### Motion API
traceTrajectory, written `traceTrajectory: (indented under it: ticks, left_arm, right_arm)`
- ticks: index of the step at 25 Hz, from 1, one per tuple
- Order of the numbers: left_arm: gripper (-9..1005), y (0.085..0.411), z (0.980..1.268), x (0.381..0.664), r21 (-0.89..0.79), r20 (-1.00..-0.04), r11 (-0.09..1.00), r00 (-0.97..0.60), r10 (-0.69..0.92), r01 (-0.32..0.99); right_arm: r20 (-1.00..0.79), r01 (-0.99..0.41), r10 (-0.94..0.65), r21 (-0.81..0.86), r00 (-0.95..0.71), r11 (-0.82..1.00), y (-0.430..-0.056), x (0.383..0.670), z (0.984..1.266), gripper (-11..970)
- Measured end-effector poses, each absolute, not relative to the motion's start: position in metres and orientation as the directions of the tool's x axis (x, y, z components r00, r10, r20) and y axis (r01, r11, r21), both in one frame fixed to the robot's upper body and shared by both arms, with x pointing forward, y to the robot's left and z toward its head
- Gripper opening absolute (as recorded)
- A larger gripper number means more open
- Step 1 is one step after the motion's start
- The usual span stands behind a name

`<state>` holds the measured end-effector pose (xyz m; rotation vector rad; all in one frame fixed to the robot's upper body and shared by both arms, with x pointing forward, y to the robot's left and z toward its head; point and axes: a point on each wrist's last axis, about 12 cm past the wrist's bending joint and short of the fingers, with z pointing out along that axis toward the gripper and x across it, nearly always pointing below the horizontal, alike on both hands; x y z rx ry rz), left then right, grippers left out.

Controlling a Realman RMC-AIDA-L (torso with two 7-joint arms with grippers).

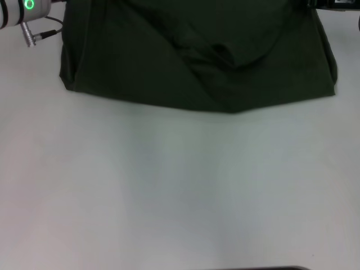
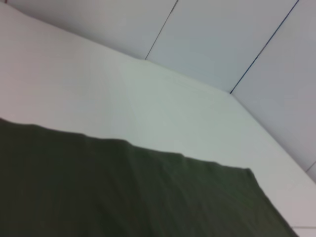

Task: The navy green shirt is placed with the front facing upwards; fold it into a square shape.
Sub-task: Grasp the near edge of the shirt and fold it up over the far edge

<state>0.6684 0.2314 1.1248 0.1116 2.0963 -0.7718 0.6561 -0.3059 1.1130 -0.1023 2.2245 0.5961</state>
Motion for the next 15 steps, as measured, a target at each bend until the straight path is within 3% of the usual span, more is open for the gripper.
traceTrajectory:
  ticks: [15]
  left_arm:
    - [34, 0.232, 1.137, 0.674, -0.506, -0.778, 0.784, -0.583, -0.233, 0.361]
  right_arm:
    - [-0.762, -0.271, 0.117, 0.363, -0.637, 0.892, -0.313, 0.664, 1.128, 31]
